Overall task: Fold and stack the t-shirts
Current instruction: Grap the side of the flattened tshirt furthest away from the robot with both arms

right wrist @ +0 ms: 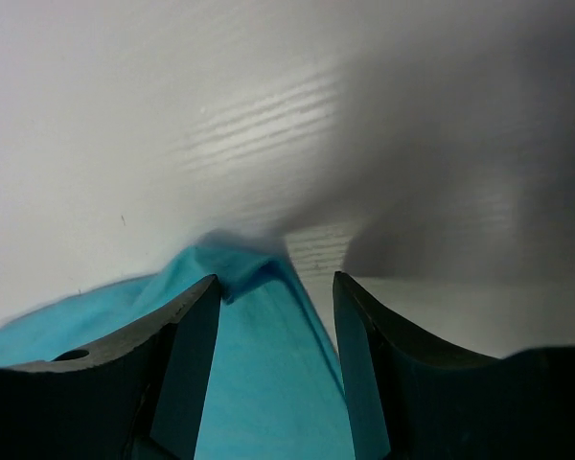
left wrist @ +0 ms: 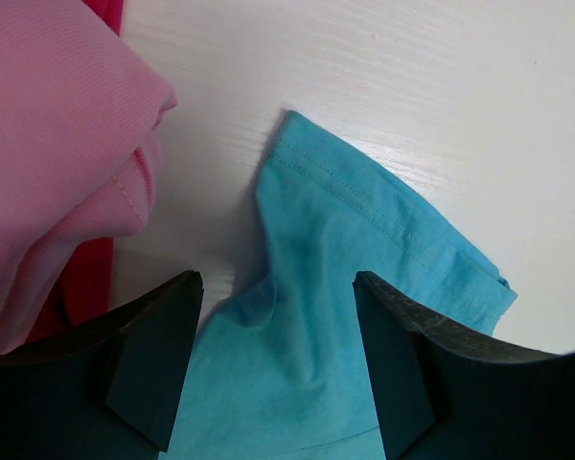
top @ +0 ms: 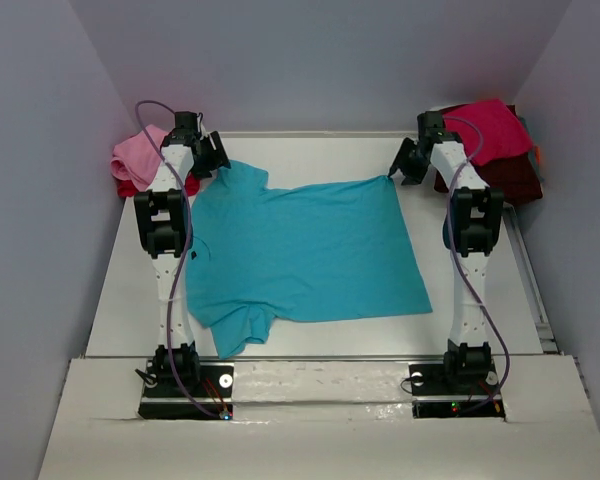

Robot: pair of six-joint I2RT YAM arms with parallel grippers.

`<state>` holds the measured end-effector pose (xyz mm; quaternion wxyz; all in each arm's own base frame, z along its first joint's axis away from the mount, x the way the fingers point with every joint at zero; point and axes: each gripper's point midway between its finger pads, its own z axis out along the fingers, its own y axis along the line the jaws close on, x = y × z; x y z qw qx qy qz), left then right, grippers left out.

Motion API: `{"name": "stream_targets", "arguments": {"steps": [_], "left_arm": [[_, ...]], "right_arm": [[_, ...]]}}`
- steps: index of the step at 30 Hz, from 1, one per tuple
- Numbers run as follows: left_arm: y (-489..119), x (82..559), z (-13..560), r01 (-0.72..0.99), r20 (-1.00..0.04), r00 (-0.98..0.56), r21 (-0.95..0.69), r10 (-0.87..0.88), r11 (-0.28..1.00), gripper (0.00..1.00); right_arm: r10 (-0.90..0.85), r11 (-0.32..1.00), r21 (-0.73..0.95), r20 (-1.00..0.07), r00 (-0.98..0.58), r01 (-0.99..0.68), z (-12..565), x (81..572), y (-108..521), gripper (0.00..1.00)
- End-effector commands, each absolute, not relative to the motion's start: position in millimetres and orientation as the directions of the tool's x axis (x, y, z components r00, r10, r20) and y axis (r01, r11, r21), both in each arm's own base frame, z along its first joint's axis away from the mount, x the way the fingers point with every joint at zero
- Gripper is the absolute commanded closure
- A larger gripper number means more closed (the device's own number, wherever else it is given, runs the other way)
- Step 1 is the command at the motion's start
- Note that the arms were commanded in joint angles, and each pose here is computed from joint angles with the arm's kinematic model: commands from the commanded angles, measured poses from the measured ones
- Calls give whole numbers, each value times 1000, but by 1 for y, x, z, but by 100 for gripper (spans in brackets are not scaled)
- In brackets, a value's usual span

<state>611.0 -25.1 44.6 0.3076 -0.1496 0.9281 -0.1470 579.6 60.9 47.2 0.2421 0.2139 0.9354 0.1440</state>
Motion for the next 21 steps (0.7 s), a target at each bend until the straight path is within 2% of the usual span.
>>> {"name": "stream_targets", "arguments": {"steps": [1,4,8,10,21], "left_arm": [[-22,607,81,-172,-557,-746,-369,-366,913,23],[-22,608,82,-171,-557,-744,-374,-368,912,23],[-22,607,80,-171,-556,-746,-372,-367,912,23],[-23,607,79,-168,-553,-748,-376,-367,911,23],[-23,607,81,-167,-555,-747,-377,-367,911,23]], "right_arm": [[397,912,283,-425,-813,298,83,560,74,43],[383,920,260,-432,-817,293,86,562,70,43],[351,936,173,-503,-790,306,106,566,61,42],[368,928,150,-497,-786,341,99,566,46,42],[348,937,152,-459,-818,313,68,570,52,42]]}}
